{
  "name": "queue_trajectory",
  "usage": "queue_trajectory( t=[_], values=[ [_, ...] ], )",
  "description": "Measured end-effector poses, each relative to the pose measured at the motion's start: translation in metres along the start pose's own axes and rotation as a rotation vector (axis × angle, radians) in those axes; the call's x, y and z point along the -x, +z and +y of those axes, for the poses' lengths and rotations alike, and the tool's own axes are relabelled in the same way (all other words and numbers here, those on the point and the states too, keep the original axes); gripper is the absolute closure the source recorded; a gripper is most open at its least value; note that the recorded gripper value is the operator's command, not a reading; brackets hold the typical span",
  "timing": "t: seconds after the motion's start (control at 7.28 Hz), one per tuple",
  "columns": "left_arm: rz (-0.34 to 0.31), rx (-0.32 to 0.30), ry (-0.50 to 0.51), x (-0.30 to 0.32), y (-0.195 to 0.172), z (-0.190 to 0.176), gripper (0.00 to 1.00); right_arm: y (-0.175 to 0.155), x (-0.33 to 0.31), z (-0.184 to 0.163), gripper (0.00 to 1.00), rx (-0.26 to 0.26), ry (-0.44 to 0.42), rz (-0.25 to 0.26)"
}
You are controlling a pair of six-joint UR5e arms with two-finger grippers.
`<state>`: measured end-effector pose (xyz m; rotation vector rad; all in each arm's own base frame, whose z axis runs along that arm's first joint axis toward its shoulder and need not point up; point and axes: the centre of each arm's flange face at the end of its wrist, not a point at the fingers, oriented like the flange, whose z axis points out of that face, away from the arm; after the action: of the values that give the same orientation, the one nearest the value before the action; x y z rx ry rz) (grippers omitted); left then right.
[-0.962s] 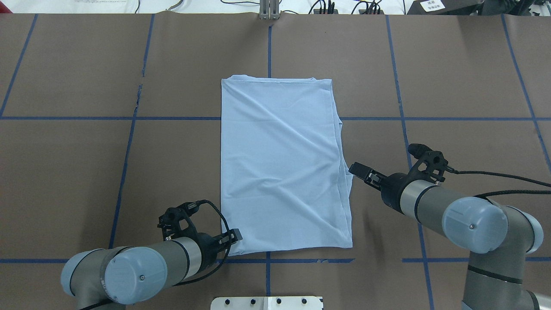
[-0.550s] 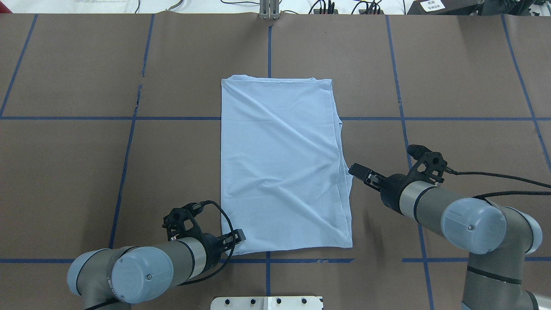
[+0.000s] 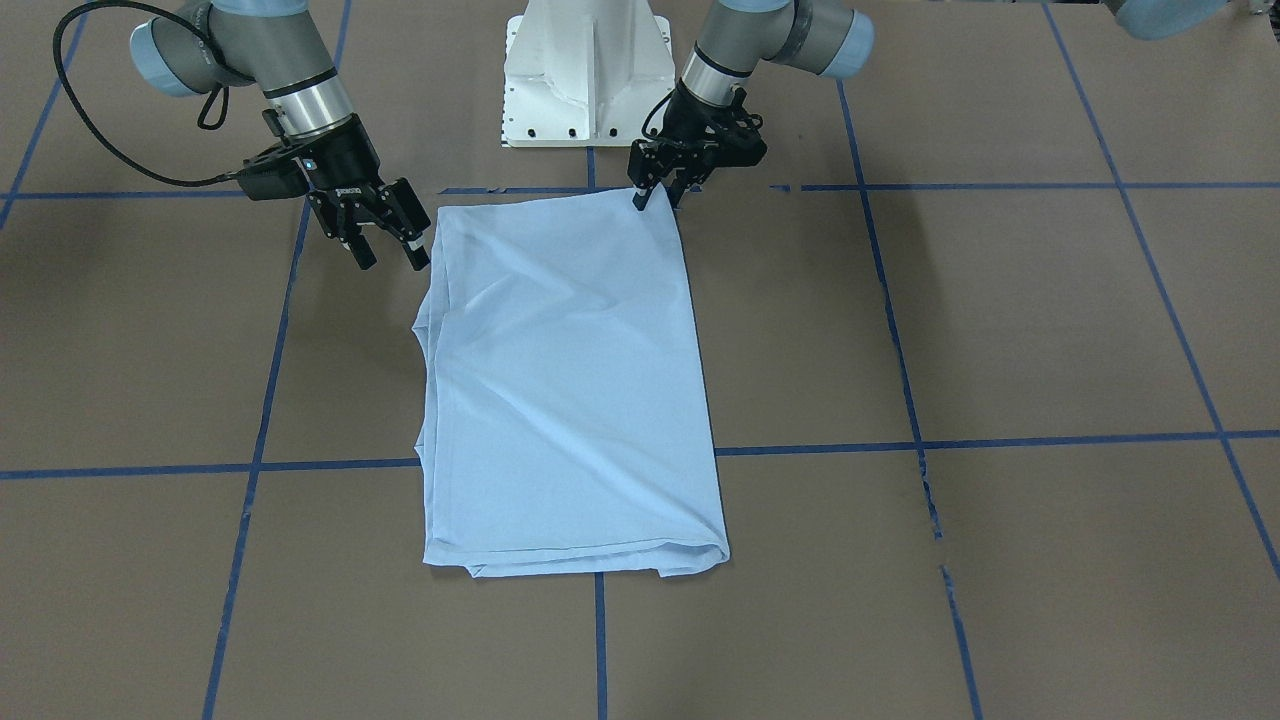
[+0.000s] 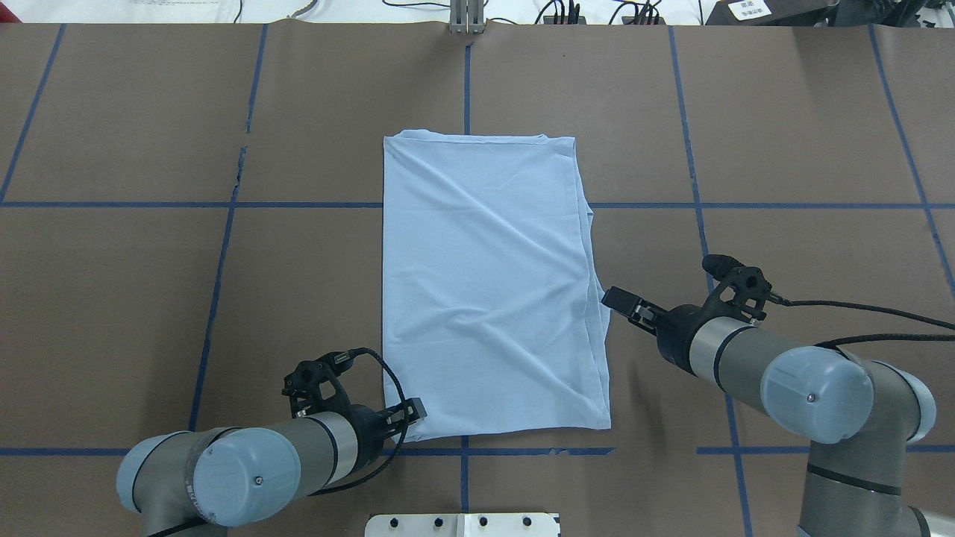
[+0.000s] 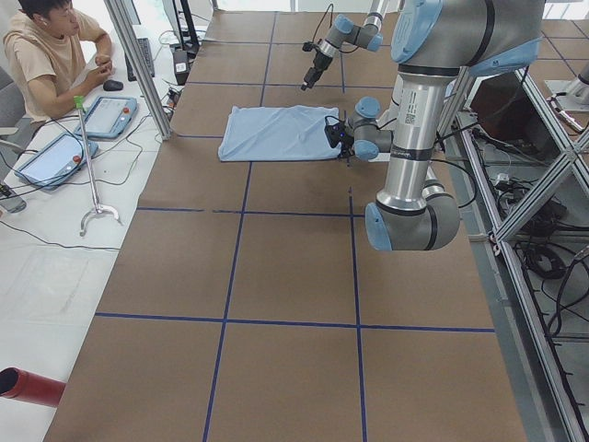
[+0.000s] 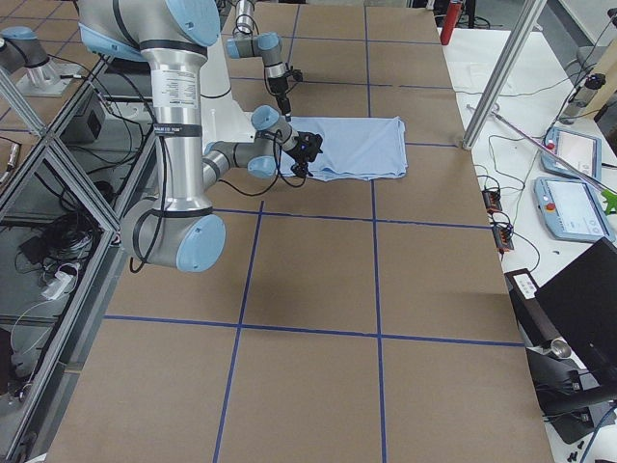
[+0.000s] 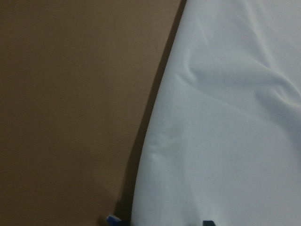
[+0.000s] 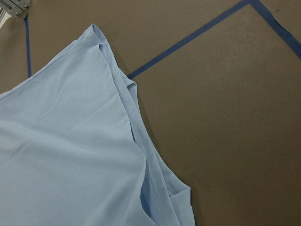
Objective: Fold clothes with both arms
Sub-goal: 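Position both grippers at the shirt's near corners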
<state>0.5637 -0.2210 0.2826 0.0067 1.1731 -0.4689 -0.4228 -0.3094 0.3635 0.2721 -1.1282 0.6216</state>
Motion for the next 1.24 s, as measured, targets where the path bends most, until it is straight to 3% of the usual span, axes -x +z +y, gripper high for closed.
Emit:
queue_trajectory(
  t=[0.14,0.27,0.41,0.82,1.1,1.24],
  values=[
    [0.001,0.002,0.0,0.0,0.0,0.001,0.61,0.0,0.0,0.001,0.0,-0.001,-0.001,-0.001],
    [0.001,0.002,-0.001,0.0,0.0,0.002,0.91,0.001,0.0,0.003,0.0,-0.003,-0.003,-0.001],
    [0.003,0.002,-0.003,0.0,-0.001,0.002,1.0,0.001,-0.001,0.004,0.0,-0.004,-0.003,-0.001],
    [0.007,0.003,-0.004,-0.001,-0.003,0.003,1.0,0.004,-0.002,0.011,0.08,0.002,0.015,0.003],
    [0.009,0.004,-0.004,-0.001,-0.004,0.003,1.0,0.011,0.009,0.045,0.13,0.0,0.106,0.03],
    [0.011,0.004,-0.005,-0.002,-0.005,0.003,1.0,0.014,0.028,0.071,0.15,-0.003,0.147,0.069]
  ],
)
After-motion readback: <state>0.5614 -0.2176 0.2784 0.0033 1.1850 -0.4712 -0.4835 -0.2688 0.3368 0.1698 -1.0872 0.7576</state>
